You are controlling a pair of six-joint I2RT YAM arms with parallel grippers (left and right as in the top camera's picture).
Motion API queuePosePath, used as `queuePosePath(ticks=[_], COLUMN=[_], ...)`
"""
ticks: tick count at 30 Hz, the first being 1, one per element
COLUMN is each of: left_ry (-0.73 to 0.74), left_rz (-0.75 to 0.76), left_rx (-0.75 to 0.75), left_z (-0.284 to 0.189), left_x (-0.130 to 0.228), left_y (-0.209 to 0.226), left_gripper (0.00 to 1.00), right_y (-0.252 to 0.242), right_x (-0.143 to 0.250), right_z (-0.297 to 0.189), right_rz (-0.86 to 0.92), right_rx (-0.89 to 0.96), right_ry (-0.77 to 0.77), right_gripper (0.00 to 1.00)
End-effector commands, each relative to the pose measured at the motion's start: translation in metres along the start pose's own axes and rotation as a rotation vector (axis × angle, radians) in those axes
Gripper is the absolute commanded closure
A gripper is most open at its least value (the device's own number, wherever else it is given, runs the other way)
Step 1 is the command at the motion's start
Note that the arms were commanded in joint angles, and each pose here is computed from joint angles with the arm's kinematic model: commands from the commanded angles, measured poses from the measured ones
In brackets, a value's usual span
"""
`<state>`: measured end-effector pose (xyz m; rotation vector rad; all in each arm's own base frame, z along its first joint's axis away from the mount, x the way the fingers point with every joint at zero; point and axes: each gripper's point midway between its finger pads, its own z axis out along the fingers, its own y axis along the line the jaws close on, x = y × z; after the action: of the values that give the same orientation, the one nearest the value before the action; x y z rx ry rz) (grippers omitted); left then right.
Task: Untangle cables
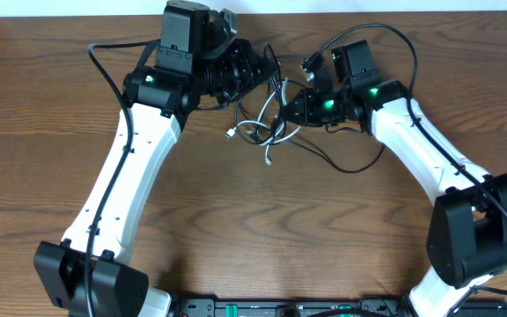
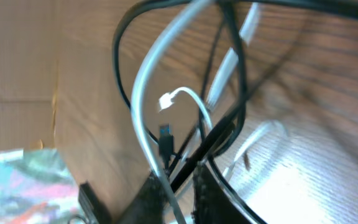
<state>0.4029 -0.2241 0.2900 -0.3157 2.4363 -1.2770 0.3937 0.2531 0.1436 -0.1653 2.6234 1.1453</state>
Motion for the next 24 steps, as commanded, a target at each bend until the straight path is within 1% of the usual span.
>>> queuePosePath(ticks=[1,5,8,11,15,17,20,24], left_ry=[-0.056,-0.107,-0.147,-0.184,-0.213,-0.215,-0.200,-0.195], left_rz=[0.082,0.112,0.121,0.112,0.104,0.103,0.139,0.147], left_rx=[-0.088,-0.252,-0.398,-0.544,-0.701,-0.732,-0.740,-0.742], left_z=[-0.011,-0.016,-0.025,-0.035,-0.049,-0.052,-0.052,-0.052], left_x=[-0.004,-0.010,-0.015,-0.019,-0.021,-0.021,-0.021,-0.020], left_y=[0.010,0.042,0.069,0.095,0.122,0.127,0.128,0.128], left_gripper=[0.93,0.93,0.93,0.92,0.93,0.93,0.93,0.93], right_y=[-0.038,-0.083,-0.101,-0.105,-0.091,-0.080,-0.062,-0.053], right_x=[-0.008,-0.006,-0.011,-0.021,-0.040,-0.049,-0.058,-0.057], right_z=[-0.015,-0.036,-0.056,-0.081,-0.131,-0.159,-0.206,-0.273], right_rz=[-0.010,0.039,0.052,0.038,0.008,-0.009,-0.035,-0.030], right_rx=[0.142,0.293,0.324,0.315,0.279,0.249,0.210,0.240], right_ry=[-0.034,-0.033,-0.049,-0.100,-0.223,-0.291,-0.403,-0.546], right_gripper=[0.99,0.99,0.99,0.99,0.99,0.99,0.99,0.99])
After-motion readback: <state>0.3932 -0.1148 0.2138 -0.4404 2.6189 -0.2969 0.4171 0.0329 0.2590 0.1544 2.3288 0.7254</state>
